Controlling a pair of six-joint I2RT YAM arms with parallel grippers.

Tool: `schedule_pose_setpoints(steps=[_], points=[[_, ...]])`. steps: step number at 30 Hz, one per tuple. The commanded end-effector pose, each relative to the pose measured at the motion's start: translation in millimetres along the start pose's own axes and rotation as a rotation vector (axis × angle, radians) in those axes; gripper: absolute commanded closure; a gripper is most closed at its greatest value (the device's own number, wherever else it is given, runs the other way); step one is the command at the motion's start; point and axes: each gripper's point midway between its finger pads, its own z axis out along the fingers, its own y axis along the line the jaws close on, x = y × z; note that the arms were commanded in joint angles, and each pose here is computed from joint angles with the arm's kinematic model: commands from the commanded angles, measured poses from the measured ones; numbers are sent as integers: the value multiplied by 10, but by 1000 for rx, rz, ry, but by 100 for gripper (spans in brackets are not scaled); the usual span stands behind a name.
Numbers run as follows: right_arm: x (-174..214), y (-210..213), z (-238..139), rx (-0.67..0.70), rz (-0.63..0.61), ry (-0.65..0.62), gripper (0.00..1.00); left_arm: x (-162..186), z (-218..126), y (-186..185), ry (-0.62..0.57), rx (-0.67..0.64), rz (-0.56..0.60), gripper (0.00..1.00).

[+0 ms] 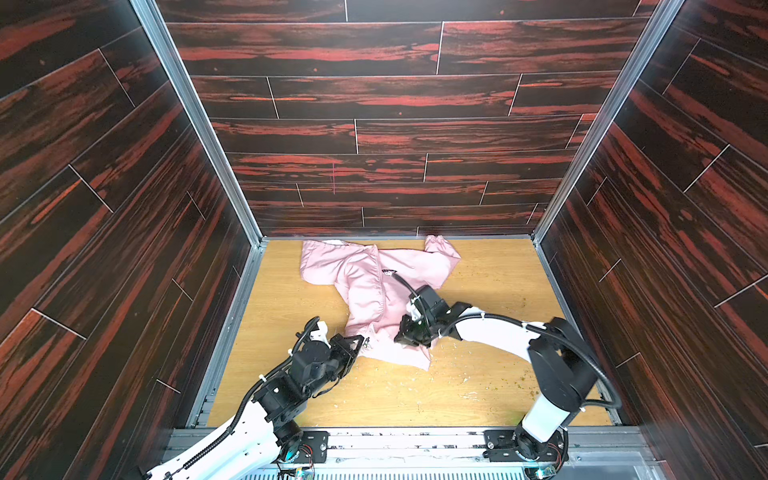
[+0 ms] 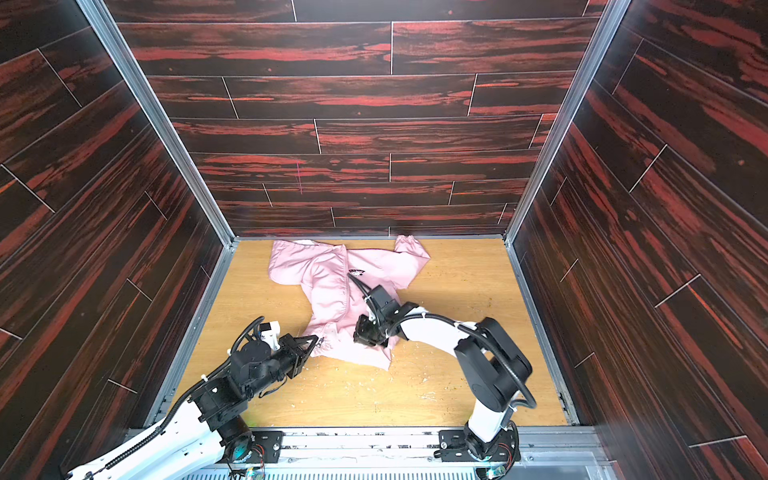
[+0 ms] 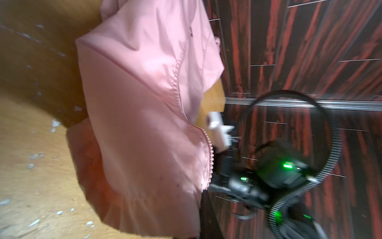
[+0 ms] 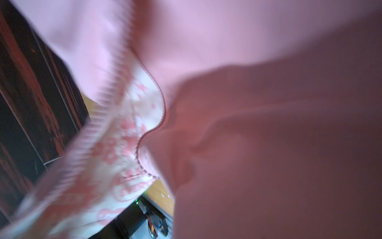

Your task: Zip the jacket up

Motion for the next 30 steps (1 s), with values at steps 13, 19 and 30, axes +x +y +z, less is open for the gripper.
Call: schedule_pose_setpoints(steps=[13, 19, 30], points=[[-345, 33, -494, 98, -155, -84, 100, -198, 131, -441, -109, 93, 179, 100], [-272, 525, -690, -231, -196, -50, 100, -265, 34, -760, -173, 305, 181, 100], [-430, 1455, -1421, -640, -293, -195, 100, -245, -62, -1467, -198, 590, 264, 100]])
